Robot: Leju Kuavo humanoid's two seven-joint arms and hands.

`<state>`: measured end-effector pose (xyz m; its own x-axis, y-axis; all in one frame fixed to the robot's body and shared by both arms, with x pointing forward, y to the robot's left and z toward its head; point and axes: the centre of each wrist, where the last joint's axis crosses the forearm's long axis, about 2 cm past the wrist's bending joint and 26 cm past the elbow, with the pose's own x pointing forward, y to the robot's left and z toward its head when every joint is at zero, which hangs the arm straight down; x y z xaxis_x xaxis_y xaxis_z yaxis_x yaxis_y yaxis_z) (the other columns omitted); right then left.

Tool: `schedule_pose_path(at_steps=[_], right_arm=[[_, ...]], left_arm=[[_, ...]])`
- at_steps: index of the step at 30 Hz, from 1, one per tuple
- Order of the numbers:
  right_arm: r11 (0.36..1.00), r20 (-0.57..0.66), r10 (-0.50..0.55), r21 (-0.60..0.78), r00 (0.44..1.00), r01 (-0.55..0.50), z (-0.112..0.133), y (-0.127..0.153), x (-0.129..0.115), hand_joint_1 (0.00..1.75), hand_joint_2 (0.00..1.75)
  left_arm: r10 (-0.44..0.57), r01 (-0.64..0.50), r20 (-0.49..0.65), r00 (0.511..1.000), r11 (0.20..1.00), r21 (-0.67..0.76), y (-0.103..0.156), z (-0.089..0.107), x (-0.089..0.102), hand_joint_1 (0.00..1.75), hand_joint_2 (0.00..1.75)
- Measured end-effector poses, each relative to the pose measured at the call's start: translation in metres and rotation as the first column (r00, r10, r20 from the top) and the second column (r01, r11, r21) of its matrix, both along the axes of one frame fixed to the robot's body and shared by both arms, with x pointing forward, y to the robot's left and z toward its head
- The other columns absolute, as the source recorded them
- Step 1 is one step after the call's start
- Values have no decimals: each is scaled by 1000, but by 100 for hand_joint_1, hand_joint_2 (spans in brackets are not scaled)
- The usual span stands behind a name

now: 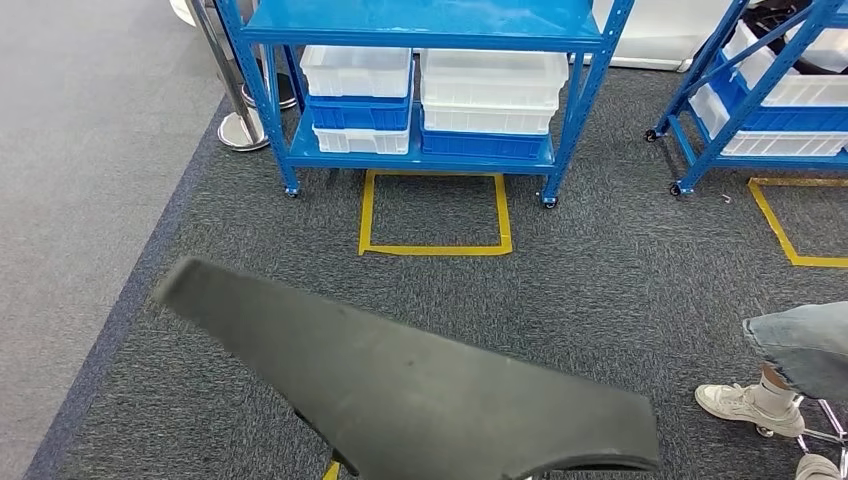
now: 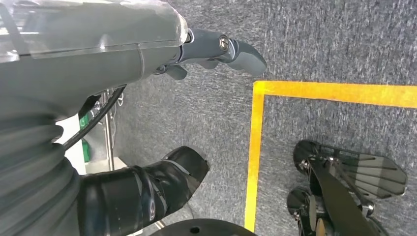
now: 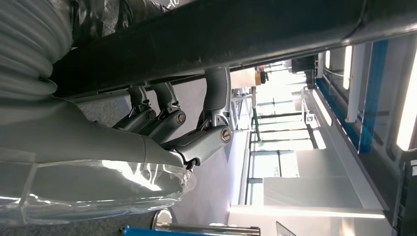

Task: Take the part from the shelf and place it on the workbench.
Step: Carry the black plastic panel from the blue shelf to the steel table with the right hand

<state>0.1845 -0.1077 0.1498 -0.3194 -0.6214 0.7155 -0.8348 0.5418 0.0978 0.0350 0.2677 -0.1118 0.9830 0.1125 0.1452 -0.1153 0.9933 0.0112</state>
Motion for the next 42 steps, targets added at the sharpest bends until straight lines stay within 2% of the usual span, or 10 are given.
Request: schedule_pose_path(at_steps=[42], right_arm=[[999, 40, -42, -12, 998, 42, -2, -5, -10, 175, 175]], left_arm=[[4, -4, -14, 1000, 1000, 21, 4, 0, 1, 0, 175]])
